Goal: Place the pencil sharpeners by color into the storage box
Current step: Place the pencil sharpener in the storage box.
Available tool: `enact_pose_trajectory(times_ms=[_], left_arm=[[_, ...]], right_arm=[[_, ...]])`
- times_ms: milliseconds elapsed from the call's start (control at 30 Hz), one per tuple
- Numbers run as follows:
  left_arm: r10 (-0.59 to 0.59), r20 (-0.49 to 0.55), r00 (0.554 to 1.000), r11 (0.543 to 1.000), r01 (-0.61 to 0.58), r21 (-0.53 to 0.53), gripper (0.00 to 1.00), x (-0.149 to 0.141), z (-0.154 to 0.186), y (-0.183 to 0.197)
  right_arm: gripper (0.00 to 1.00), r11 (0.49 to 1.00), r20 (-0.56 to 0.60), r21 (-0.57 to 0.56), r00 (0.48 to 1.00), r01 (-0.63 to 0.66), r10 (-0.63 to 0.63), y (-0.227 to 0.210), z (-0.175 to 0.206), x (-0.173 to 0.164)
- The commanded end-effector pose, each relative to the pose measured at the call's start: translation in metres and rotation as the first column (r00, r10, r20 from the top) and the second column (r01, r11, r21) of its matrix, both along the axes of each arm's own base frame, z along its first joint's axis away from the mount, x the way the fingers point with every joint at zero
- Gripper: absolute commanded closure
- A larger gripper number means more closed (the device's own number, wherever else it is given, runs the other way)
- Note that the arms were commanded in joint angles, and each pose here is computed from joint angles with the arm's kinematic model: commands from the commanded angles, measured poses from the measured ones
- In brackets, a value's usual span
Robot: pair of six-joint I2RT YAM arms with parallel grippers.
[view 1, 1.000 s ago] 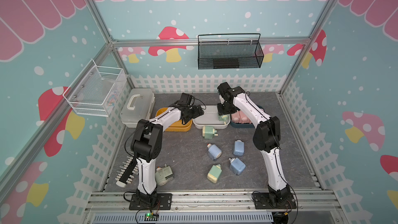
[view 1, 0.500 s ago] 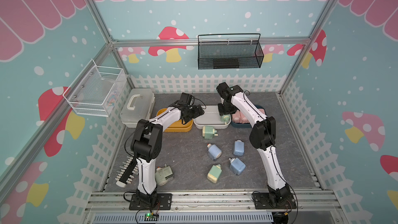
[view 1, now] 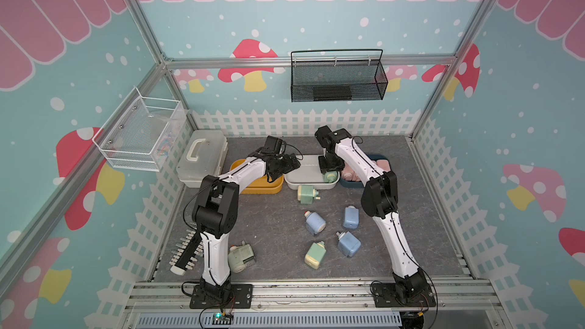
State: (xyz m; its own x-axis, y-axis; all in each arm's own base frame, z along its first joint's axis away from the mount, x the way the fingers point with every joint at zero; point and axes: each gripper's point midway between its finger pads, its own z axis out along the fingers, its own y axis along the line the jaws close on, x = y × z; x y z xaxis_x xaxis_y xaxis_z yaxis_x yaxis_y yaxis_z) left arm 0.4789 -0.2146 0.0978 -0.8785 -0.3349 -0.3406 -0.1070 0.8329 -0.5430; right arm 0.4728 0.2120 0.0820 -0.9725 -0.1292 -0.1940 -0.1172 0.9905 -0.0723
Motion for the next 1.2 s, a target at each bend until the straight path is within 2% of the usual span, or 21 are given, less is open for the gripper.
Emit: enact_pose_trajectory(times_ms=[0,200,600,767,867,933,967,1000,1167], left_arm=[[-0.010,0.015,1.000,1.000,0.011,-0.024,0.04,0.002,0.008,-0.003],[-0.009,0.010,1.000,1.000,0.009,-0.023,0.04,0.001,0.007,-0.001],[-0.006,0.007,1.000,1.000,0.006,-0.018,0.04,-0.002,0.006,0.003],[-0.006,0.010,1.000,1.000,0.006,-0.016,0.04,-0.002,0.006,0.004],[-0.003,0.010,1.000,1.000,0.003,-0.016,0.04,-0.001,0.006,0.006],[-0.002,0.009,1.000,1.000,0.002,-0.014,0.04,-0.001,0.006,0.007],[0.000,0.008,1.000,1.000,0.000,-0.015,0.04,-0.001,0.006,0.008],[0.000,0.009,1.000,1.000,0.000,-0.016,0.04,0.000,0.006,0.008],[-0.016,0.010,1.000,0.999,0.016,-0.039,0.04,0.002,0.009,0.003]], right_arm=[[0.54,1.000,0.010,-0.018,1.000,0.010,-0.010,-0.001,0.008,-0.002],[0.39,1.000,0.027,-0.027,1.000,-0.004,0.004,0.002,0.015,-0.003],[0.34,0.999,0.060,-0.033,0.998,-0.009,0.011,0.006,0.028,-0.004],[0.28,0.996,0.118,-0.084,0.993,0.014,-0.004,0.002,0.038,0.000],[0.24,0.998,0.128,-0.058,0.992,0.003,0.005,0.008,0.042,0.001],[0.15,0.999,0.135,-0.043,0.991,-0.011,0.016,0.012,0.046,0.001],[0.05,0.999,0.142,-0.044,0.990,-0.013,0.019,0.012,0.048,0.002],[0.02,0.999,0.148,-0.046,0.989,-0.016,0.023,0.013,0.049,0.002],[0.02,0.996,0.163,-0.080,0.985,-0.041,0.054,0.011,0.051,0.004]])
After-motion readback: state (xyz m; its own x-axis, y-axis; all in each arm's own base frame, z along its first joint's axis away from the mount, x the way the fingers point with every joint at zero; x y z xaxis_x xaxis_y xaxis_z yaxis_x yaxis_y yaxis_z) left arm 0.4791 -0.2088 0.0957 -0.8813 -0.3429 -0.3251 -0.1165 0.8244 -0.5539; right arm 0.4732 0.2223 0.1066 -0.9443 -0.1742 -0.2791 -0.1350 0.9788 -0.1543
